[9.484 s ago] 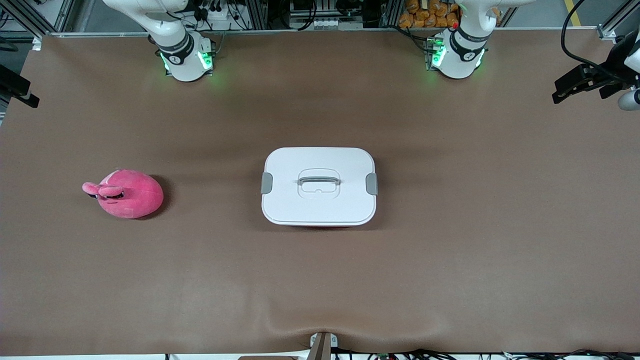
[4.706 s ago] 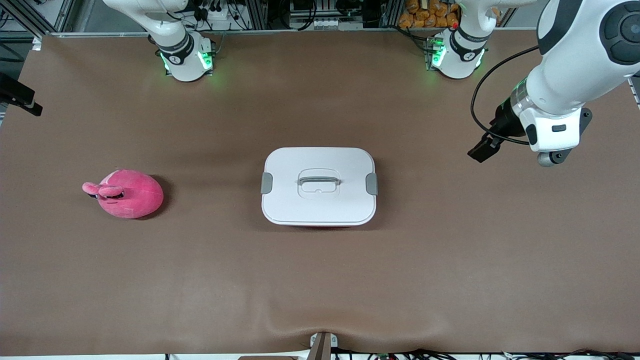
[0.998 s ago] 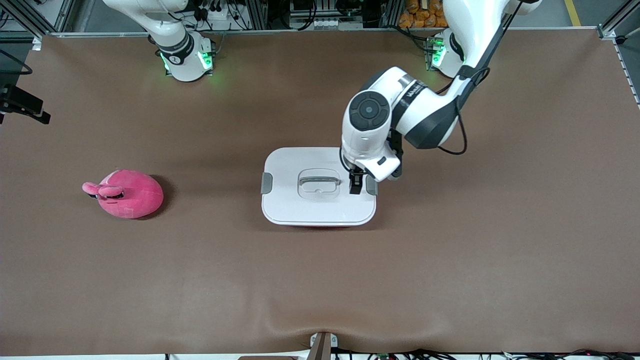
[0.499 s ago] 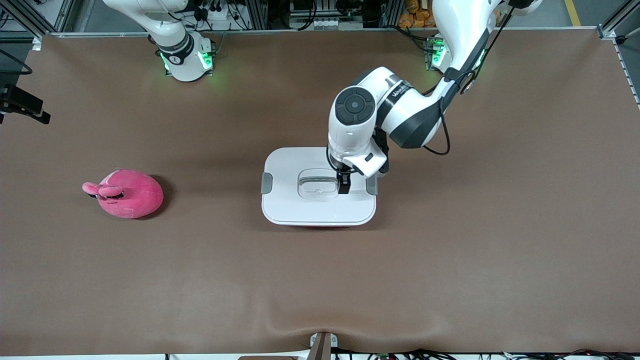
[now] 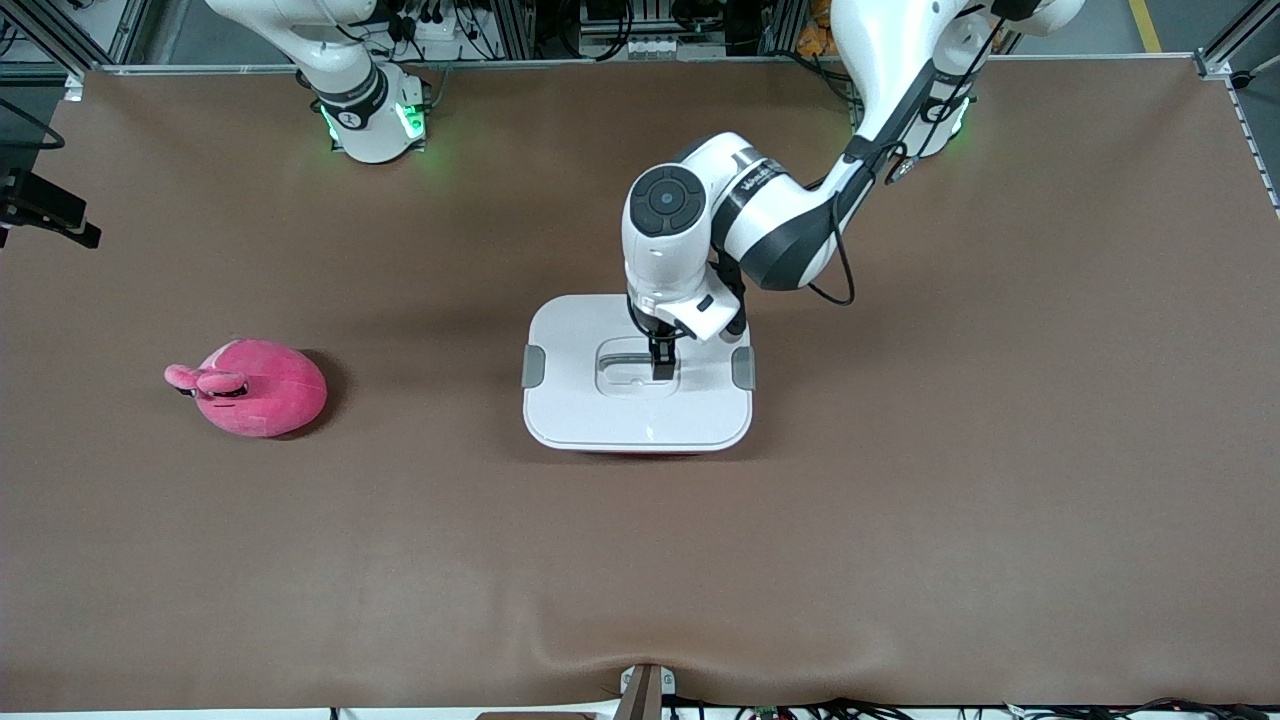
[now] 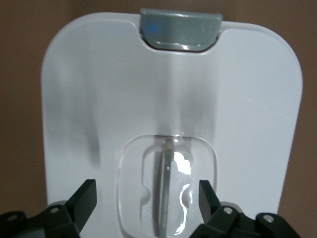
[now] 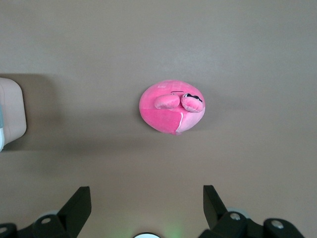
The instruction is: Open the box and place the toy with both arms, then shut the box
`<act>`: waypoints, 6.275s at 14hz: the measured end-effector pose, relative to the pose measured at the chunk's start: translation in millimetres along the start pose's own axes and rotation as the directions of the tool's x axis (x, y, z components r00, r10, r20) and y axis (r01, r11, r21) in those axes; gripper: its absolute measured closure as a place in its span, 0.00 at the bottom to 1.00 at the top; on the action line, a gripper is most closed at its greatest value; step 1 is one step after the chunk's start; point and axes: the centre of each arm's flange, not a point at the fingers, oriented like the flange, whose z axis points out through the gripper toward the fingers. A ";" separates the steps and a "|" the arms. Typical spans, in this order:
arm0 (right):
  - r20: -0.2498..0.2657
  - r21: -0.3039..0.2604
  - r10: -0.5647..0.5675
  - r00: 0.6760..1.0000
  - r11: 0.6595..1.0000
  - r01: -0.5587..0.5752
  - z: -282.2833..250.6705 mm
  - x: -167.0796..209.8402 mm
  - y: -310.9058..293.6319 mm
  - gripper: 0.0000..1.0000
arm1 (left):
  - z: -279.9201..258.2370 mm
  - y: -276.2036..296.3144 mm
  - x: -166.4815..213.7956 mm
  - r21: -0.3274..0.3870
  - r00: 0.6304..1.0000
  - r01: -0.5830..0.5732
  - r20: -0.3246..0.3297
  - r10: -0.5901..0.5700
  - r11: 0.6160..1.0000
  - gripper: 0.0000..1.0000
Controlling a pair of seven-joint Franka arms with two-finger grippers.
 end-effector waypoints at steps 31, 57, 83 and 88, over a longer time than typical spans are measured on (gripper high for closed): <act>0.147 0.007 -0.017 0.989 1.000 0.016 68.3 34.6 -8.5 0.00 | 6.7 -15.2 -20.1 -0.019 1.000 0.009 0.006 -0.009 1.000 0.93; 0.208 0.153 -0.785 0.584 0.616 0.773 179.7 93.4 2.0 0.00 | -98.3 2.0 7.7 -0.108 0.999 -0.003 0.047 0.008 0.994 0.93; 0.127 0.207 -0.978 0.164 0.188 0.960 314.6 122.6 11.0 0.00 | -197.3 48.9 355.8 0.088 0.948 -0.309 -0.054 0.314 0.947 0.93; 0.120 0.218 -0.982 0.148 0.172 0.961 328.3 117.3 20.6 0.06 | -192.0 36.9 419.7 0.123 0.926 -0.367 -0.045 0.375 0.922 0.93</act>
